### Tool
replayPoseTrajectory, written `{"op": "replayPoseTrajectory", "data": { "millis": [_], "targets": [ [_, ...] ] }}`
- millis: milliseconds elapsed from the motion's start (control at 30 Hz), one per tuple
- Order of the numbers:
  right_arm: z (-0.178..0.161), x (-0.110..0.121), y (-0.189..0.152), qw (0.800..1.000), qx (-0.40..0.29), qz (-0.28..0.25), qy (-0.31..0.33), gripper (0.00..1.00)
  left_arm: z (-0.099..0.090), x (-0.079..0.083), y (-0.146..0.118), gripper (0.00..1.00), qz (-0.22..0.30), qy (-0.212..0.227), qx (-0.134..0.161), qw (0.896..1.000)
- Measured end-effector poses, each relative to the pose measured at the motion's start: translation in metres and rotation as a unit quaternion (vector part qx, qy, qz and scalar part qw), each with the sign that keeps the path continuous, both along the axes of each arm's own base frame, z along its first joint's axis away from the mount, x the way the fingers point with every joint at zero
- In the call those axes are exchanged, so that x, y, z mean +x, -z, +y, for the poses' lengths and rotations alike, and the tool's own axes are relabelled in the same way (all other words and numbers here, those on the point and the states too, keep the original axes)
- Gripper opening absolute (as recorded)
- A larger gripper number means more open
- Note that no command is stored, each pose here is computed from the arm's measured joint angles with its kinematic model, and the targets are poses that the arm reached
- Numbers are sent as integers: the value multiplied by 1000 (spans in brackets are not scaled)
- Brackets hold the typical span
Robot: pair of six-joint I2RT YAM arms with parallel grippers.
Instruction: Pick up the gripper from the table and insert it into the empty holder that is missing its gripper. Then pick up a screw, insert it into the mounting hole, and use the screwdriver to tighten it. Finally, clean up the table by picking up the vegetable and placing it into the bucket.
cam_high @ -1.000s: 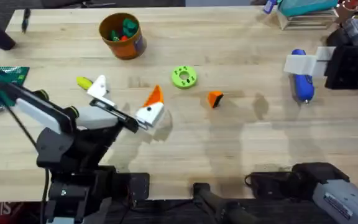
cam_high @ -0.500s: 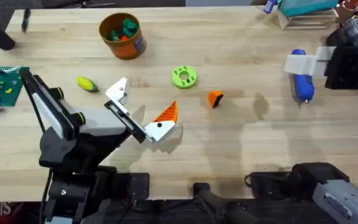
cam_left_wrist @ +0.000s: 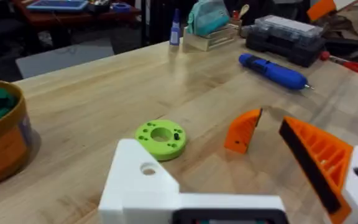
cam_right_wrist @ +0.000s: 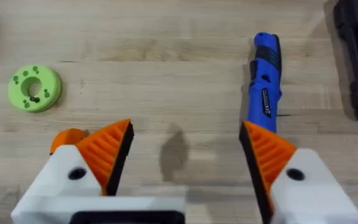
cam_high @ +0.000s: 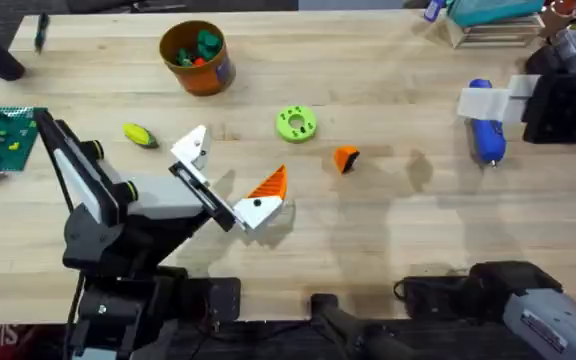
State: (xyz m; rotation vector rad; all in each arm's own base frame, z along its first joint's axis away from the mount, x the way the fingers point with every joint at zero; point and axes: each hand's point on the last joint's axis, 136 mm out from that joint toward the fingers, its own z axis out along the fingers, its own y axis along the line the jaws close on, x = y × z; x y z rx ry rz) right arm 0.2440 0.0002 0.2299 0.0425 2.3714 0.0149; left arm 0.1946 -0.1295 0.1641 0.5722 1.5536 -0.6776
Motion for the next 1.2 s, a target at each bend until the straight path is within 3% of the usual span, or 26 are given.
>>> {"op": "replayPoseTrajectory", "data": {
  "millis": [200,433,800,1200],
  "targets": [
    [2,0,0,1000,3,0,-4,994,-9,-10,1,985,3,37,-2,999],
    [28,0,14,997,27,35,-66,992,-17,-20,1,985,7,76,-4,997],
    [111,4,55,965,21,150,-213,993,-19,-23,2,985,9,86,-5,996],
    [182,6,81,933,2,218,-285,987,-19,-23,2,985,9,86,-5,996]
  ]
}}
